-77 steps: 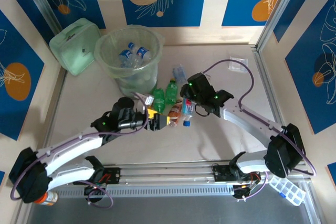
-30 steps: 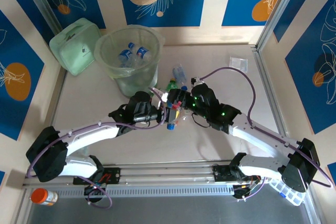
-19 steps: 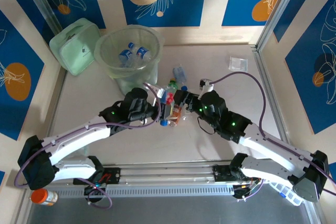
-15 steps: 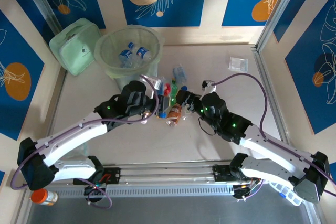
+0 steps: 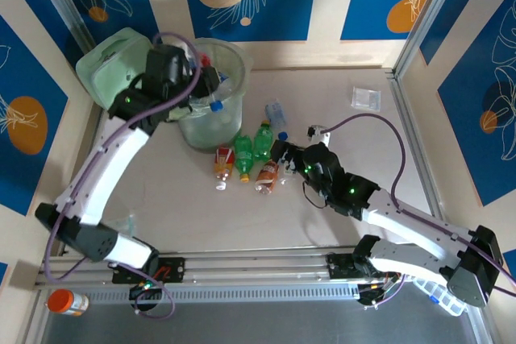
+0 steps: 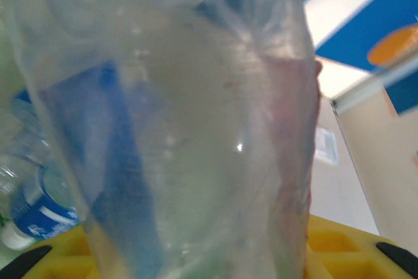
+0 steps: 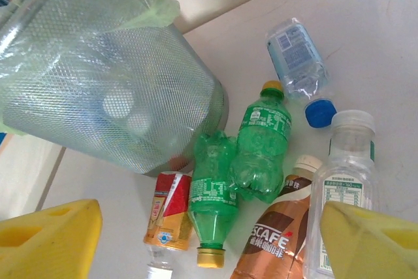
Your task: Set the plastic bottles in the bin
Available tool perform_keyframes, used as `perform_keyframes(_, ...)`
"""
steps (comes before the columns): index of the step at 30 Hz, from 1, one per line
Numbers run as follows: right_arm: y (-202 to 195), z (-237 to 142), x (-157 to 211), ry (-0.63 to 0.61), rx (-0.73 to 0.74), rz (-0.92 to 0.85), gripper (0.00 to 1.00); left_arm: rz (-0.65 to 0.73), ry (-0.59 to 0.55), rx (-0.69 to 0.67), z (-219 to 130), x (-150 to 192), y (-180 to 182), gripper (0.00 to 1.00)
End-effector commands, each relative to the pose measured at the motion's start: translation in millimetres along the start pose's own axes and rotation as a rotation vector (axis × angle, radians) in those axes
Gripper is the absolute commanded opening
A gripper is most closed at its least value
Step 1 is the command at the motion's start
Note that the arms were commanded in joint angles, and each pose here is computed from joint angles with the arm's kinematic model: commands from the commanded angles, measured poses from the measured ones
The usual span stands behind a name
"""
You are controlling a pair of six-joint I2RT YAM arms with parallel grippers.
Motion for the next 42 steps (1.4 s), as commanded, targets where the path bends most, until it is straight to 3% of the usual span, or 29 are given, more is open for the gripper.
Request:
perform_keyframes(1,1.7,0.5,-5.4,-0.034,0.017,-0.006,0.87,-0.099,0.088,-0.104,14.0,-15.3,10.1,0.20)
perform_keyframes(8,7.2,9.7,-1.4,-0.017,0.034,-0.044,0.86,-0.204,0.163,-0.114,73.8,-49.0,21.9,0.24)
perform_keyframes(17,8.8,14.8,0.4,-0.020,0.078,-0.077,0.86,-0.246,0.270,-0.191,136.3,-34.0,49.5,0.24)
perform_keyframes(27,10.4,21.3,2.8,-0.001,0.105,-0.096,0.86,-0.273,0.346,-0.234,178.0,-16.7,78.8,0.47)
perform_keyframes(34,10.7,23.4,2.9,0.001,0.114,-0.109,0.86,-0.222,0.361,-0.197,179.1,-21.1,73.1,0.71)
perform_keyframes(37,11.2,23.8,3.2,0.003,0.114,-0.111,0.87,-0.196,0.348,-0.191,169.4,-27.4,67.2,0.74)
perform_keyframes(42,11.0,24.1,2.9,0.001,0.118,-0.115,0.87,-0.166,0.305,-0.130,143.6,-40.4,52.0,0.89)
Point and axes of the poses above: each hand's point on the last joint's axis, 136 mm out from that joint toward the fingers, its own z axis out along the fingers, its own y axis along the line the jaws close on, x = y × z, the point moved 10 cm from there along -z, back along the fingers, and after that the axes turned 15 degrees about -z, right-handed, at the moved point
